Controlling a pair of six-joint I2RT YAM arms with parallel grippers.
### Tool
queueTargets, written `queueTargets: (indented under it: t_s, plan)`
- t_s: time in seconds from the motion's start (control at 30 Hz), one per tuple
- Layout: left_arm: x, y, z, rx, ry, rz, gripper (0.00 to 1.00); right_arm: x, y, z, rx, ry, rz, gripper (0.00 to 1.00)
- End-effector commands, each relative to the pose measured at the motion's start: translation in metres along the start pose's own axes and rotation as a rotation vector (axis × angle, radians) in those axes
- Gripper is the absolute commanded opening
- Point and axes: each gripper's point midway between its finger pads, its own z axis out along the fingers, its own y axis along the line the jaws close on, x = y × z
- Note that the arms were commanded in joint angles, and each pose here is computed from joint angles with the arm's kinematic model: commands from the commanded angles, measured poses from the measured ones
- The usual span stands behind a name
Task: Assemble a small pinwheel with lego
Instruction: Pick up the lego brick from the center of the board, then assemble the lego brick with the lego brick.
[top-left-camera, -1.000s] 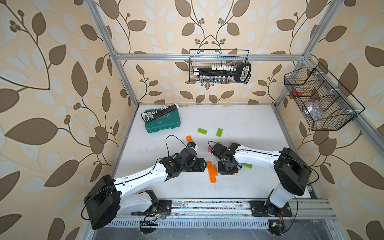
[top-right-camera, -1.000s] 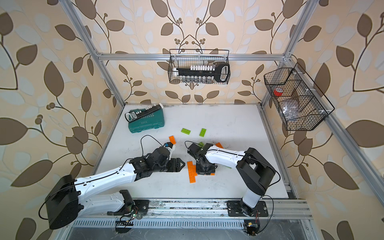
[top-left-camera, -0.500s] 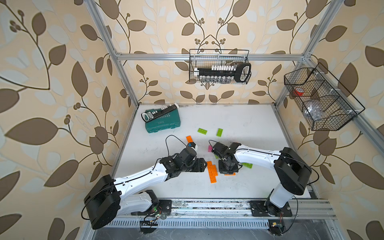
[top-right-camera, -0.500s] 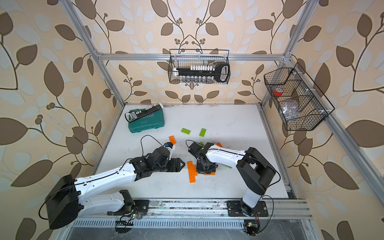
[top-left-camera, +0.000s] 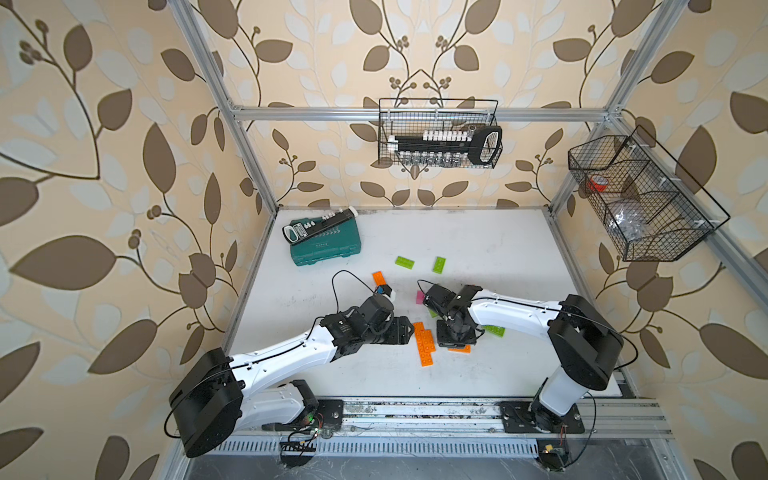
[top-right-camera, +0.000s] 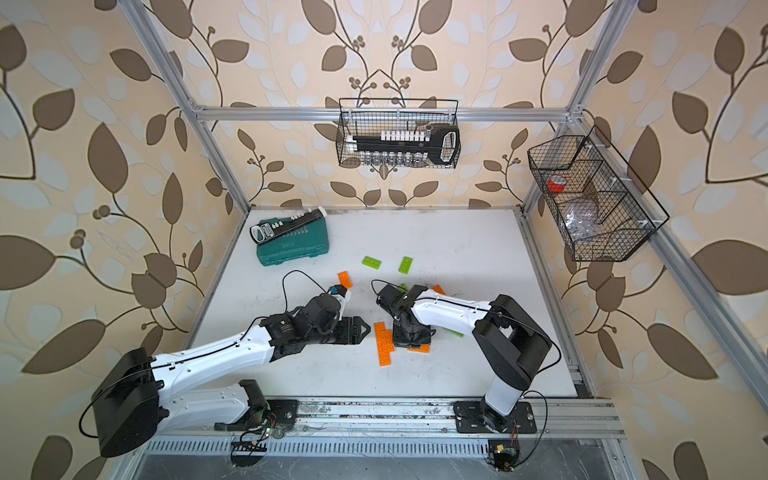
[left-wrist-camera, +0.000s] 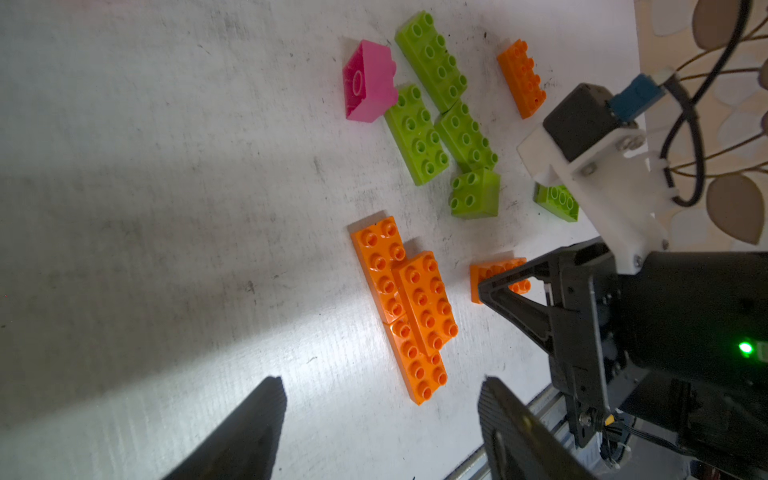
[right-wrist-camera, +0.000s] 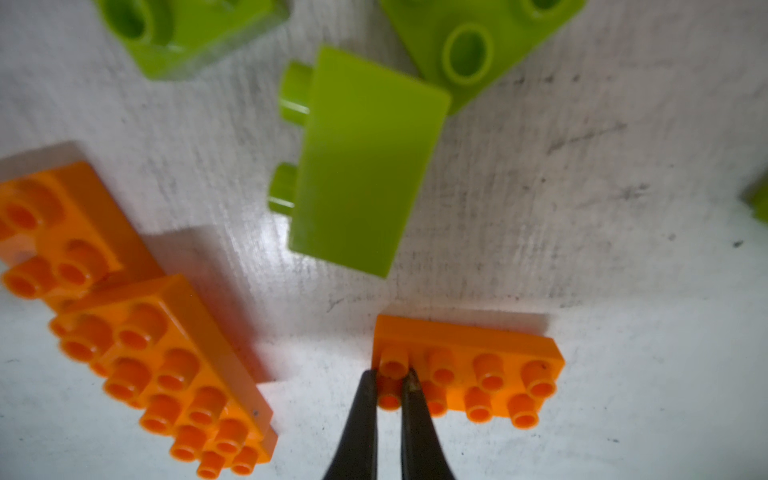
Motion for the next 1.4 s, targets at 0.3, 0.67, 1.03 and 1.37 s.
queueTargets:
  t_s: [0.3, 0.67, 1.03, 1.37]
  plan:
    - [-0.007, -0.012, 0.002, 0.026, -0.013, 0.023, 0.77, -0.001, -0.007, -0.01, 0.001, -0.027, -0.021, 0.1]
    - [-0.025, 0.002, 0.016, 0.086, -0.006, -0.126, 0.77, -0.015, 0.021, -0.04, -0.096, -0.079, -0.209, 0.09]
    - [-0.037, 0.031, 0.002, 0.123, -0.047, -0.243, 0.77, -0.033, 0.075, -0.044, -0.14, -0.04, -0.398, 0.09]
    - [-0.04, 0.047, -0.013, 0.14, -0.084, -0.295, 0.77, -0.043, 0.094, -0.03, -0.114, -0.011, -0.424, 0.09]
